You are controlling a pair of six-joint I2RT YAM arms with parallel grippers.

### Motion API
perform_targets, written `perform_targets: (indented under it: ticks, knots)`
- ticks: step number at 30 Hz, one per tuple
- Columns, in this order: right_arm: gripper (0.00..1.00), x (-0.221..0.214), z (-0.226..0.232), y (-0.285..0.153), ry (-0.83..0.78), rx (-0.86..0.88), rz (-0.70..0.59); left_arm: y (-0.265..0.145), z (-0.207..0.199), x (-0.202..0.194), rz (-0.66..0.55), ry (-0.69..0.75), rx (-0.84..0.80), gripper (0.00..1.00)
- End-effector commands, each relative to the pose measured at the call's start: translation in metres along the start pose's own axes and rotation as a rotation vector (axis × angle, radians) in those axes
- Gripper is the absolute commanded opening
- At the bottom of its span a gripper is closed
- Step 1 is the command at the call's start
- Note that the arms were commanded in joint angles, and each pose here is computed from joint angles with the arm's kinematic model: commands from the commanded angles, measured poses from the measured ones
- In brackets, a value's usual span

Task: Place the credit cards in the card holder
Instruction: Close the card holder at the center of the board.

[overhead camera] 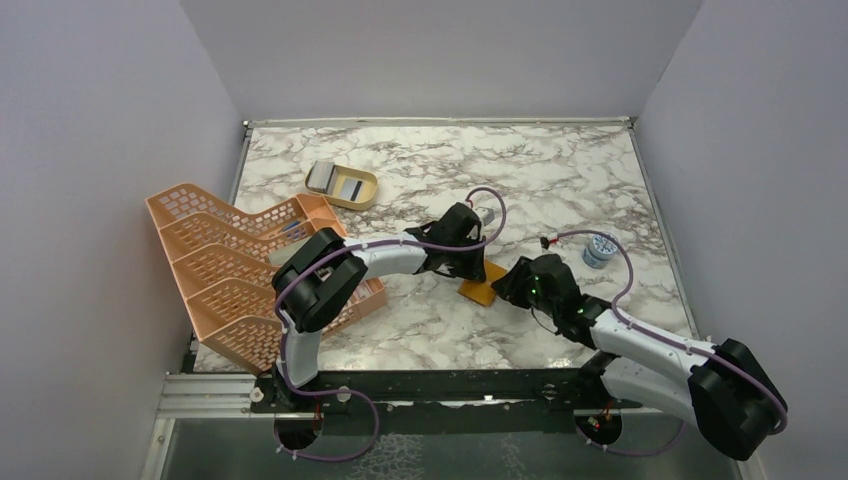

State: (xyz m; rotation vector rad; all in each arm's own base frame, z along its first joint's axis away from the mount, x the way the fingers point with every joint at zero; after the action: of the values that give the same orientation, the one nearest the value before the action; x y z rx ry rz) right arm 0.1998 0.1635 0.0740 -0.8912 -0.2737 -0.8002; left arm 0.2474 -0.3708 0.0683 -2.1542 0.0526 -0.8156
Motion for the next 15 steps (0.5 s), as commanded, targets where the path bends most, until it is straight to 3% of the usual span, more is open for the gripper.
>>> perform_targets:
  ticks: [1, 7, 15]
  knots:
    - [0.29, 0.008, 0.013, 0.004, 0.0, 0.068, -0.036, -0.003, 0.011, -0.008, 0.004, -0.017, 0.063, 0.06]
    - [0.27, 0.005, 0.019, 0.01, 0.001, 0.092, -0.007, -0.005, 0.007, -0.007, 0.001, -0.043, 0.047, 0.07]
    - [0.27, 0.003, 0.014, 0.017, -0.005, 0.073, -0.01, -0.03, -0.002, 0.013, -0.057, -0.101, 0.04, 0.16]
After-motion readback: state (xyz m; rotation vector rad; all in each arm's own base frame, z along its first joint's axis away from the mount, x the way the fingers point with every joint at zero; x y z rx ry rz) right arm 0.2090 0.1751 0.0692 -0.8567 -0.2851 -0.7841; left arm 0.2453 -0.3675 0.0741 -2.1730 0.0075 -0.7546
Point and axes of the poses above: each gripper's point midway between its finger pads, its own y axis out along the fingers, its own z axis along the line the jaws close on, x = y × z, the point moved 4 cm from there along -y, back along the fingers, and after that the axes turned 6 degrees about y, right-handed, at the moved point
